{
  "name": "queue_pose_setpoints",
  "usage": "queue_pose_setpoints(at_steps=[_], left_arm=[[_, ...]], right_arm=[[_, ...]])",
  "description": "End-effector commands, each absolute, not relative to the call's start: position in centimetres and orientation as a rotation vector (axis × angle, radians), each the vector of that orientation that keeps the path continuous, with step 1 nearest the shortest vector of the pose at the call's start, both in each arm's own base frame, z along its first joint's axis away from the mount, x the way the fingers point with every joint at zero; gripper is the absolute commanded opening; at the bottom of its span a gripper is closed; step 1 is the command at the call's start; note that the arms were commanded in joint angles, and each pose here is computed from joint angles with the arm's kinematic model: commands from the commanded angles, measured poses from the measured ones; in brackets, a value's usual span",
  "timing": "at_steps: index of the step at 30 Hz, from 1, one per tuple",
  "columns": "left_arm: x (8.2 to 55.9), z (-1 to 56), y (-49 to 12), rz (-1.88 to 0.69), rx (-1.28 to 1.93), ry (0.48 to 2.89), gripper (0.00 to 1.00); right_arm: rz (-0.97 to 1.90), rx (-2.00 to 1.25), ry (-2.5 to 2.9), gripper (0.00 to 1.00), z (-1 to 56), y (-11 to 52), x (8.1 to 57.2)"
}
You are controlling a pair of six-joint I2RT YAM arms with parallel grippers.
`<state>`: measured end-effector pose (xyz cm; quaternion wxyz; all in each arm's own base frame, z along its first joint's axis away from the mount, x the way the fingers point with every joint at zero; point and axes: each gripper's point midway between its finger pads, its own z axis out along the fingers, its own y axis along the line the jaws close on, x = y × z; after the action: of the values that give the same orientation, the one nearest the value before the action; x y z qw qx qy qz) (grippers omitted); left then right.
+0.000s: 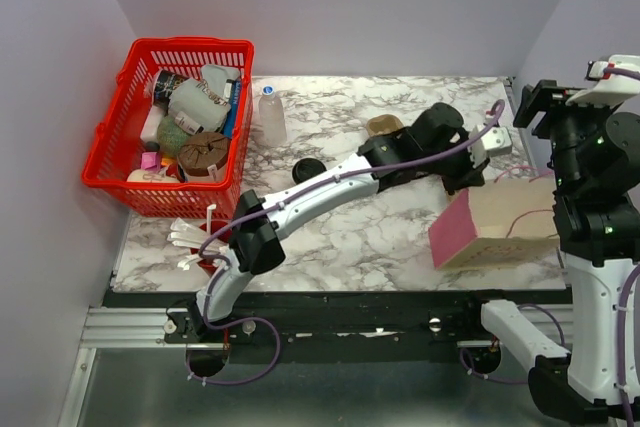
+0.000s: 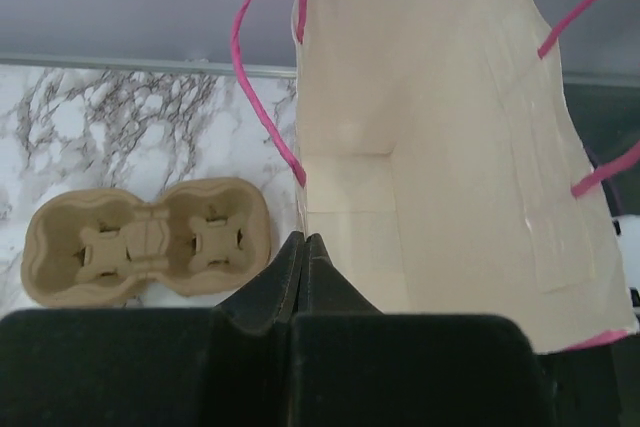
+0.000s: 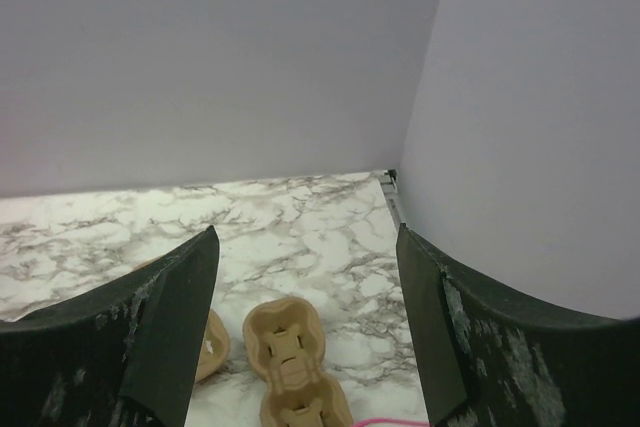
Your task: Pack the takeout coffee
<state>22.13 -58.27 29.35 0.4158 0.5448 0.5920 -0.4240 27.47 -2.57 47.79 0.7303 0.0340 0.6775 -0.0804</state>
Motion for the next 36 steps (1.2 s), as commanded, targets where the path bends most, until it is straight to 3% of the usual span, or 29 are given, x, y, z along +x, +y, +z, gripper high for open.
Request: queue_pose_setpoints(at_steps=[1, 13, 32, 35, 36], left_arm=[[22.1, 34.1, -52.8, -1.063, 1.419, 1.463, 0.0], [26.9, 30.5, -39.8, -0.921, 1.393, 1.747, 0.0], [32.0, 30.0, -34.2, -0.786, 1.367, 1.81, 0.0], [32.5, 30.0, -33.7, -0.766, 1.337, 1.824, 0.19], [32.7, 30.2, -33.5, -0.756, 1.322, 1.825, 0.4]], right_arm=[[-0.09, 0.047, 1.438, 0.8, 50.6, -1.1, 28.2], [0.121, -0.062, 1.499, 0.8, 50.4, 3.0, 33.8], [0.236, -0.13, 1.569, 0.8, 49.4, 5.5, 39.5], [0.245, -0.128, 1.581, 0.81, 48.9, 5.6, 40.0], [0.249, -0.127, 1.585, 0.81, 48.8, 5.6, 40.2]])
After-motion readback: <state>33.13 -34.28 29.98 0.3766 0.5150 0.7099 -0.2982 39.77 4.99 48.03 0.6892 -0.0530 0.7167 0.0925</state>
